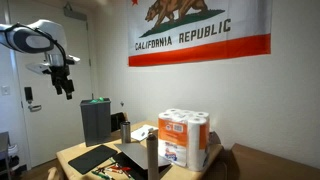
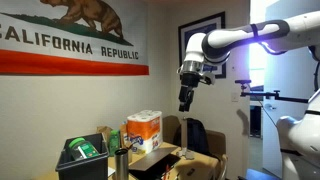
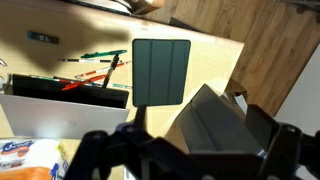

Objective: Put the black pen in the silver cup

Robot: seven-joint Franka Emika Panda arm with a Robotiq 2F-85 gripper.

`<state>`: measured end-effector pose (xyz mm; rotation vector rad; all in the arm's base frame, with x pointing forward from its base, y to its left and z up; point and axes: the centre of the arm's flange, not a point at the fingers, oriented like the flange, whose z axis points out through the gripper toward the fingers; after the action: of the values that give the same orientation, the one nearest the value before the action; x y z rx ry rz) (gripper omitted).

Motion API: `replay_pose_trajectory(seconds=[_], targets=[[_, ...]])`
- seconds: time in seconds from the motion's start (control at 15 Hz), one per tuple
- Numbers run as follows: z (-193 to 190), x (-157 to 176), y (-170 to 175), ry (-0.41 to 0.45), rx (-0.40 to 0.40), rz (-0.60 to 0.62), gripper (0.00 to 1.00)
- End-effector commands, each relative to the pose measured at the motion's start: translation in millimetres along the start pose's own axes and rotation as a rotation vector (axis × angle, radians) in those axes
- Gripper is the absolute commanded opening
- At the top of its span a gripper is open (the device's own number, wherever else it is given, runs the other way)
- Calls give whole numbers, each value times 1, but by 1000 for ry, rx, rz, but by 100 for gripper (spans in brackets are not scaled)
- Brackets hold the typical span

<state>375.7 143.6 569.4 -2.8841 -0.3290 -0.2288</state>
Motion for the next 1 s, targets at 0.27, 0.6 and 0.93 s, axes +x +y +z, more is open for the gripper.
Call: replay_pose_trajectory(seconds=[0.27,0.6,0.93], targets=[[9,4,5,-20,14,6,100],[50,17,29,-87,-21,43,100],[102,38,51,-129,-88,66,100]])
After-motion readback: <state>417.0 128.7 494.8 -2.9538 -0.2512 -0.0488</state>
